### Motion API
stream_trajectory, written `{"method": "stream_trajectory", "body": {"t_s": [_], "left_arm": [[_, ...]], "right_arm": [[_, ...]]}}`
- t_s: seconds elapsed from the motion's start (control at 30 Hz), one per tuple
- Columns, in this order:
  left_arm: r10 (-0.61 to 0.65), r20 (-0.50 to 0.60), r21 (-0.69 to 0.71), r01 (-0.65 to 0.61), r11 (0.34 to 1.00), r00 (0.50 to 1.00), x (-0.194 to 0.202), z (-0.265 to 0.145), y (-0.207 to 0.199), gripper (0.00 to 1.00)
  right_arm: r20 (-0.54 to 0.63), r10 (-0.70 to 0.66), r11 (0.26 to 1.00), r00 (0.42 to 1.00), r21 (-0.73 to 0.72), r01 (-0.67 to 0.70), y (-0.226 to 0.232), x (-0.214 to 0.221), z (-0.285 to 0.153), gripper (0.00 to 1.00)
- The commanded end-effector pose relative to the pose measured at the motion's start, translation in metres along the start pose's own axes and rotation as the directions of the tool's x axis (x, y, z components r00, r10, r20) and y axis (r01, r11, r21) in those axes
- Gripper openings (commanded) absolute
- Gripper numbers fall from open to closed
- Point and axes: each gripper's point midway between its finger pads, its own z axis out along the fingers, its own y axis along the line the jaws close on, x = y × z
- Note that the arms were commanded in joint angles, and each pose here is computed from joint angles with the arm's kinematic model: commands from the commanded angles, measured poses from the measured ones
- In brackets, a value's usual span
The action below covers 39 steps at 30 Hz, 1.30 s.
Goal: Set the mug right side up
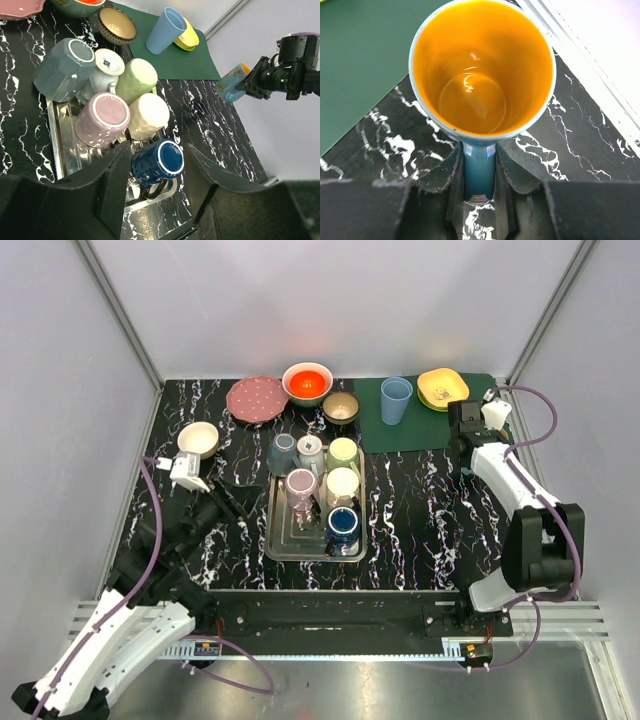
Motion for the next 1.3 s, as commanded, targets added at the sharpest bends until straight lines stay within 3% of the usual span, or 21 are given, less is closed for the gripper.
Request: {"method": "stream_trajectory", "body": {"t_s": [0.0, 0.37, 0.7, 0.73, 0.9, 1.03, 1.07, 1.1, 1.17, 1.27], "left_arm": [[0.022, 0.029, -0.046, -0.021, 0.999, 0.999, -0.001, -0.004, 0.013, 0.49], [0.001, -0.009, -0.069, -0.002, 0.998, 1.0, 0.015, -0.002, 0.023, 0.49], [0.002, -0.046, -0.077, -0.006, 0.997, 0.999, 0.025, 0.004, 0.026, 0.63], [0.005, -0.05, -0.074, -0.009, 0.997, 0.999, 0.025, 0.003, 0.026, 0.66], [0.027, -0.068, -0.081, -0.032, 0.996, 0.997, 0.027, 0.004, 0.028, 0.78], [0.044, -0.078, -0.113, -0.053, 0.992, 0.996, 0.029, 0.005, 0.034, 0.82], [0.042, -0.073, -0.127, -0.051, 0.991, 0.996, 0.027, 0.004, 0.036, 0.85], [0.041, -0.065, -0.147, -0.05, 0.988, 0.997, 0.026, 0.005, 0.039, 0.99], [0.047, -0.071, -0.163, -0.058, 0.985, 0.996, 0.025, 0.005, 0.041, 0.99], [0.062, -0.125, -0.136, -0.079, 0.988, 0.99, 0.032, 0.012, 0.036, 0.99]], "right_arm": [[0.142, 0.116, 0.992, 0.983, 0.032, -0.121, 0.0, -0.053, 0.019, 0.0], [0.062, 0.092, 0.996, 0.994, -0.006, -0.092, 0.01, -0.025, 0.059, 0.0], [-0.091, 0.062, 0.998, 0.994, 0.013, -0.061, 0.009, 0.035, 0.074, 0.0], [-0.097, 0.069, 0.998, 0.993, 0.004, -0.069, 0.008, 0.036, 0.071, 0.03], [-0.113, 0.122, 0.992, 0.986, -0.026, -0.126, 0.002, 0.04, 0.05, 0.43], [-0.057, 0.175, 0.979, 0.983, -0.098, -0.18, -0.001, 0.019, 0.018, 0.59], [-0.047, 0.193, 0.973, 0.98, -0.116, -0.197, 0.001, 0.015, 0.009, 0.61], [-0.041, 0.194, 0.97, 0.98, -0.142, -0.198, 0.005, 0.012, -0.003, 0.64], [0.0, 0.244, 0.945, 0.97, -0.223, -0.238, 0.013, -0.007, -0.034, 0.75], [0.011, 0.229, 0.892, 0.973, -0.404, -0.205, 0.044, -0.017, -0.094, 0.8]]}}
